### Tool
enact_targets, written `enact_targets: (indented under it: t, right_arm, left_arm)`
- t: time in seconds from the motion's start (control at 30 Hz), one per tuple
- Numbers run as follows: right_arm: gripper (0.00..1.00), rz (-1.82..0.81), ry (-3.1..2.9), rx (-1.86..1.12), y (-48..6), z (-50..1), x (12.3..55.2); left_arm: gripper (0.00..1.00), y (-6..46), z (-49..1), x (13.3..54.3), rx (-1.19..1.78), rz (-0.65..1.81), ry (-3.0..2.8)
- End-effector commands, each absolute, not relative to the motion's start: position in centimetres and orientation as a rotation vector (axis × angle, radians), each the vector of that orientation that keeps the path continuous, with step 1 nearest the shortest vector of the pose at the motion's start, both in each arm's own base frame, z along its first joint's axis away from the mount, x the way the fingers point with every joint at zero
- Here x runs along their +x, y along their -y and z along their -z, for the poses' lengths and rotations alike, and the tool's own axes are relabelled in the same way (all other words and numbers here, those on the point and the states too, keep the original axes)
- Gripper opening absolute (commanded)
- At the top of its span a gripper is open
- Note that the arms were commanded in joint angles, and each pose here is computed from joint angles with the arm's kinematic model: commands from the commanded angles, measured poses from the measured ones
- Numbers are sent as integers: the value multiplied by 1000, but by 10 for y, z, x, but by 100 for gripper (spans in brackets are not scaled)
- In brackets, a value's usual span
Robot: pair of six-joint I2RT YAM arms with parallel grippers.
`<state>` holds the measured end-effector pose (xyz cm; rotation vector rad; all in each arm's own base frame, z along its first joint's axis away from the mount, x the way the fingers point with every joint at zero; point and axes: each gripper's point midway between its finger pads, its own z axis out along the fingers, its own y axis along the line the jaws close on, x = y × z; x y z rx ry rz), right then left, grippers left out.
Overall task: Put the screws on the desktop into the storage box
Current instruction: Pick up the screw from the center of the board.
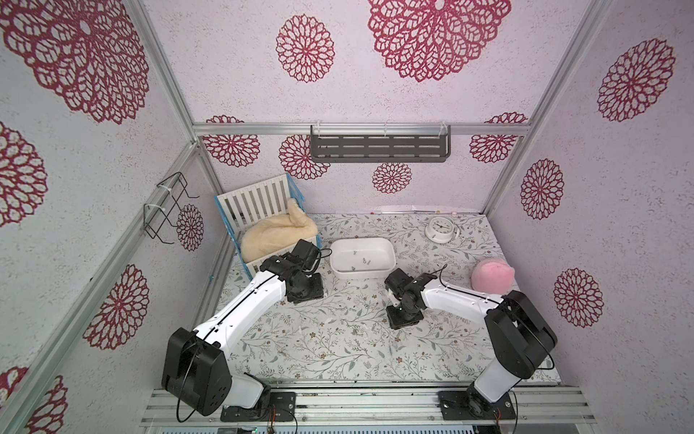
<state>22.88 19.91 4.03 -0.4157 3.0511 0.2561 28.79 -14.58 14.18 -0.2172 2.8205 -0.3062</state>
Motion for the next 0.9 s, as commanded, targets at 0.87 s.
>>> enact_targets:
  t: [0.87]
  right_arm:
    - [36, -254, -3120, -335, -233, -17, 204]
  left_arm:
    - [47, 141, -141, 285, -223, 320, -2796]
